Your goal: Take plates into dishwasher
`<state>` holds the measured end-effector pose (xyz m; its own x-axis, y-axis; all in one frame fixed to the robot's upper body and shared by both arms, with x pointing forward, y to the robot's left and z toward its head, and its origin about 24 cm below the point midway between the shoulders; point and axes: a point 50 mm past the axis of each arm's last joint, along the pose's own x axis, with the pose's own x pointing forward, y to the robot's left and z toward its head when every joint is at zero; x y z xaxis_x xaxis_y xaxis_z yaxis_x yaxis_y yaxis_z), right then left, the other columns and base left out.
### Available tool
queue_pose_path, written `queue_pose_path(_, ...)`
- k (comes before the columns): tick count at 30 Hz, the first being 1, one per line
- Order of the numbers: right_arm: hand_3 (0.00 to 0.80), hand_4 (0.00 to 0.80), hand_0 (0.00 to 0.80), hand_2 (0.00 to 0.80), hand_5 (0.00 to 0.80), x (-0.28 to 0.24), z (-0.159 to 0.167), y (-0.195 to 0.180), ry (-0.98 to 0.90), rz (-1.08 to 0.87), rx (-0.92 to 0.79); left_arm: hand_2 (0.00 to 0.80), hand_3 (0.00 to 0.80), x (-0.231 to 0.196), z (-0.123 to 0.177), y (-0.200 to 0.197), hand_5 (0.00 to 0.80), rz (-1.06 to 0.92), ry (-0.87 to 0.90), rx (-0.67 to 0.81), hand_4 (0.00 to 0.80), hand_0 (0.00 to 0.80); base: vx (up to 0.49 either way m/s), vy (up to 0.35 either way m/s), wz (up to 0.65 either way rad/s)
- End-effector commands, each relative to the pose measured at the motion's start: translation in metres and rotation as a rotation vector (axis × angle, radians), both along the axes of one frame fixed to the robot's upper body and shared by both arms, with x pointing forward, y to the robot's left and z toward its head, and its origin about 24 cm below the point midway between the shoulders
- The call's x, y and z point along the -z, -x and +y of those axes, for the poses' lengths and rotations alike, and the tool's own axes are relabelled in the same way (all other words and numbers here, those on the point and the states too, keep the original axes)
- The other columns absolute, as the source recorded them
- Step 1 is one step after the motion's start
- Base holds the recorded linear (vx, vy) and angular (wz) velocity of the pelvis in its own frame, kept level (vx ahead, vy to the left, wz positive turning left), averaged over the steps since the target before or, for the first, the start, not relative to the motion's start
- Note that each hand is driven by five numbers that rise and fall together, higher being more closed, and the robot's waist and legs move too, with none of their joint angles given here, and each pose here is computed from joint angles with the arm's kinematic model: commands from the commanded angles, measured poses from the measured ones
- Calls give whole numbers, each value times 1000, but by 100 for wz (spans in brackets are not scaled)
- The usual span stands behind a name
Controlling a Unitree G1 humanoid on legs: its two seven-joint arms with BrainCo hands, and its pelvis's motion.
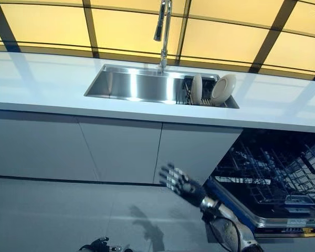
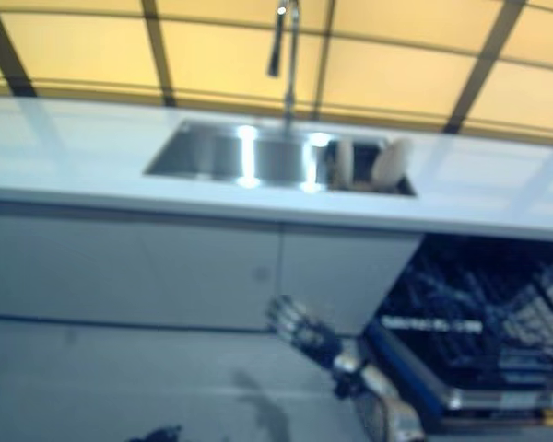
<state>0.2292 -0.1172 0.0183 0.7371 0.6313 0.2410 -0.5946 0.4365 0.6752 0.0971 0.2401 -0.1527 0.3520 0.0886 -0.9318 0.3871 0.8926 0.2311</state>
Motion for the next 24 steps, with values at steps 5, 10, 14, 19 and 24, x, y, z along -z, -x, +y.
queue_pose_path(5,0,0,0,0,0,-144,-17,-63,-135,-472,398,0,0,-4,-7,-34,0,-32,-41,122,0,0,19,170,-11)
queue_pose_path(10,0,0,0,0,0,-187,-44,-89,214,-561,722,0,0,-5,4,-31,0,6,-81,134,0,0,135,79,-15)
queue_pose_path(14,0,0,0,0,0,-219,-75,-106,460,-561,910,0,0,-2,6,-25,0,37,-97,151,0,0,266,-20,18)
queue_pose_path(19,0,0,0,0,0,-247,-85,-110,553,-567,952,0,0,1,0,-23,0,58,-99,170,0,0,432,-71,34)
queue_pose_path(24,0,0,0,0,0,-276,-89,-112,657,-611,1027,0,0,1,5,-18,0,78,-113,216,0,0,548,-213,30)
